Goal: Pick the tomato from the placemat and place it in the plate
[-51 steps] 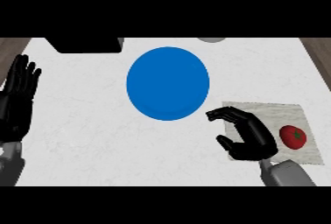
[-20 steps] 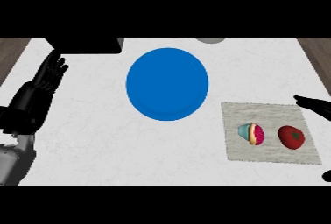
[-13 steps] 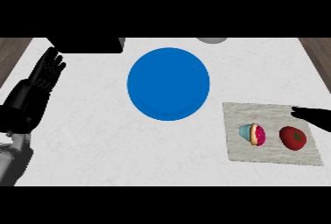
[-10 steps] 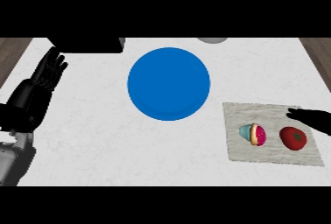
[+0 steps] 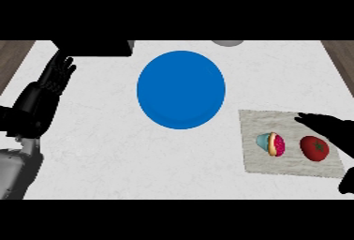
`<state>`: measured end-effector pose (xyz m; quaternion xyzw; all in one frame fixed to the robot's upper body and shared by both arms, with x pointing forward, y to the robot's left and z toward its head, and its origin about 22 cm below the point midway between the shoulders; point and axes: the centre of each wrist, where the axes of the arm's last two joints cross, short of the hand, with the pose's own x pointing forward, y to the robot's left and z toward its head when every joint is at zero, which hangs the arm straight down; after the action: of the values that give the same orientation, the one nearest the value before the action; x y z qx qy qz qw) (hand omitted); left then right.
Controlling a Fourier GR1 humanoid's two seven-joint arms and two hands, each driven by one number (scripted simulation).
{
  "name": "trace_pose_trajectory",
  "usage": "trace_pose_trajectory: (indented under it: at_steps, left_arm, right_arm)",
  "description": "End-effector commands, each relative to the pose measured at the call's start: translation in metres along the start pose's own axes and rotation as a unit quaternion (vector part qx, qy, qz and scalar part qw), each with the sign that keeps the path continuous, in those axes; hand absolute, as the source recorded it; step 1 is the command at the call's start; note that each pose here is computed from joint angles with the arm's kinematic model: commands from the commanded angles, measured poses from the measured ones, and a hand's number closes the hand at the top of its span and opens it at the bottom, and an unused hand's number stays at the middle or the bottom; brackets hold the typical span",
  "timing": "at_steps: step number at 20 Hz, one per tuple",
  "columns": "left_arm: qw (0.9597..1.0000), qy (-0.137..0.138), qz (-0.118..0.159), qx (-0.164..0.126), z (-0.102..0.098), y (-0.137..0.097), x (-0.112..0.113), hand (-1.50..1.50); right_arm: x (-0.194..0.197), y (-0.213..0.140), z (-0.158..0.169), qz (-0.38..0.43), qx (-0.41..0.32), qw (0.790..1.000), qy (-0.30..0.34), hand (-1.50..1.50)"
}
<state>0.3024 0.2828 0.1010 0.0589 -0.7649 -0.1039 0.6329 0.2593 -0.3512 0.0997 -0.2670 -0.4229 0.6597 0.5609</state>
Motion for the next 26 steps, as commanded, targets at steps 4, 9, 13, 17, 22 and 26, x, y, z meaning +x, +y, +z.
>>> trace_pose_trajectory:
  at_steps: [4,9,13,17,22,26]
  left_arm:
    - [1.0,-0.001,-0.001,0.008,0.008,-0.002,0.008,0.0]
    - [1.0,0.005,-0.007,0.0,0.014,-0.009,-0.012,0.0]
    - [1.0,0.002,0.005,0.005,0.009,-0.006,-0.003,0.0]
    - [0.9999,-0.005,-0.007,0.011,0.004,-0.014,-0.01,0.0]
    - [1.0,0.004,0.0,-0.001,0.002,-0.006,0.008,0.0]
    - [1.0,0.0,-0.004,-0.002,0.021,0.004,-0.004,0.0]
  right_arm:
    - [-0.015,0.019,-0.015,0.009,0.02,0.999,0.033,-1.5]
    - [-0.024,0.026,-0.028,0.007,0.037,0.999,0.03,-1.5]
    - [-0.041,0.047,-0.043,0.005,0.054,0.998,0.029,-1.5]
    - [-0.041,0.066,-0.062,0.021,0.068,0.996,0.045,-1.5]
    - [-0.043,0.058,-0.065,0.056,0.059,0.994,0.073,-1.5]
    - [-0.038,0.057,-0.067,0.017,-0.046,0.999,0.0,1.5]
